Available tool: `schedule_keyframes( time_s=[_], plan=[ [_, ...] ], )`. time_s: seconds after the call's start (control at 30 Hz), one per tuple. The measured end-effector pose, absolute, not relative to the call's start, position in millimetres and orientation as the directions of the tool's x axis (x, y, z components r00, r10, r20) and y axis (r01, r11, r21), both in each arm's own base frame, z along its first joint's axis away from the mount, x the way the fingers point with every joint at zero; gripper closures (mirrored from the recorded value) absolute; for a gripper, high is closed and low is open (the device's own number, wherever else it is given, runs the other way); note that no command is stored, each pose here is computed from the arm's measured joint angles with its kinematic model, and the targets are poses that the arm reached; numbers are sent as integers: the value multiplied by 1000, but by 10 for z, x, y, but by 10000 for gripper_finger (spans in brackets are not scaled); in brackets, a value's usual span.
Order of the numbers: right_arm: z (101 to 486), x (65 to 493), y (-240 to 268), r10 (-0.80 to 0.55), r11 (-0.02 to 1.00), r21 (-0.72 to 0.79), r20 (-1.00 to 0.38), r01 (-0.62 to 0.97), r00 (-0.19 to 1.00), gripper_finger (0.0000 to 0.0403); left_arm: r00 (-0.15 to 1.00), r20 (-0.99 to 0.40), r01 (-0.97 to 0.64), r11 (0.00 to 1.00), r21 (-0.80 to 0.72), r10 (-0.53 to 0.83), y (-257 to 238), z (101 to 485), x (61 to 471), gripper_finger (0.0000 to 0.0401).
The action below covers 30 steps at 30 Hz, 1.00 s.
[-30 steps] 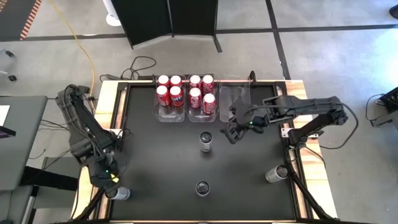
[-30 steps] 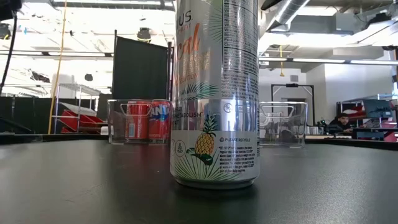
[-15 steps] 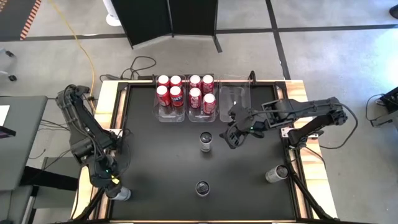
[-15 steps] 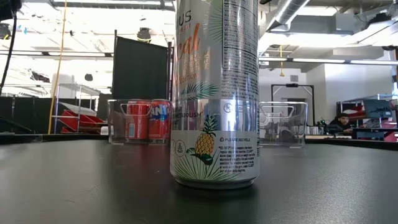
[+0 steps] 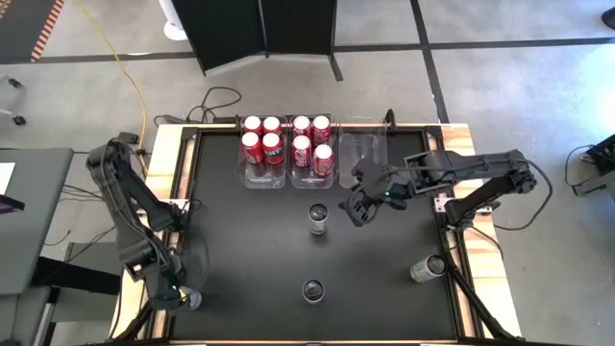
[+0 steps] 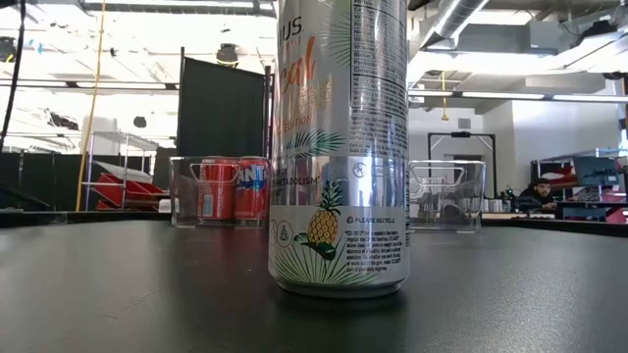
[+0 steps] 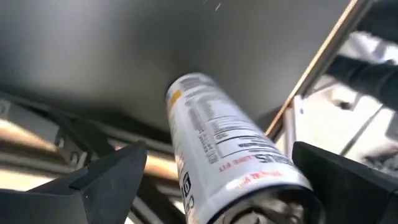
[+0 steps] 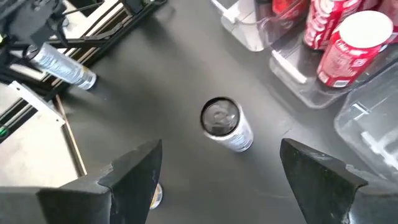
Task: Sort soda cans
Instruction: Put the bottom left white yellow soda can into the right transparent bin
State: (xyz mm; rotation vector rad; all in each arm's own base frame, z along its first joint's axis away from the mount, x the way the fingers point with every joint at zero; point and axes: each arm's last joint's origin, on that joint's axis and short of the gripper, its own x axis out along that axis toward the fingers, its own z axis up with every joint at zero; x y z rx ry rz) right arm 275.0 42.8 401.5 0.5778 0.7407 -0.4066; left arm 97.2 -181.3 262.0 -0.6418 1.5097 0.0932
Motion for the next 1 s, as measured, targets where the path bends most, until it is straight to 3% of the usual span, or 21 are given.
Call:
schedule_keyframes(
  time_s=[0.27,0.57,0.87,1.0],
  plan=[
    [4014,2765,308,-171,775,318,-726,546,666,63,-81,-936,-441,854,-275,-343,-1908,2512,968,25],
    [4014,2774,222,-192,770,306,-726,560,660,63,-93,-939,-466,848,-253,-331,-1785,2551,1072,153],
    [4035,2747,214,-162,763,336,-728,553,666,63,-103,-970,-441,884,-156,-222,-1238,2696,1457,153],
    [4034,2672,227,-123,746,354,-759,564,639,63,-22,-969,-417,883,-216,-248,-984,2944,1659,150]
  ],
)
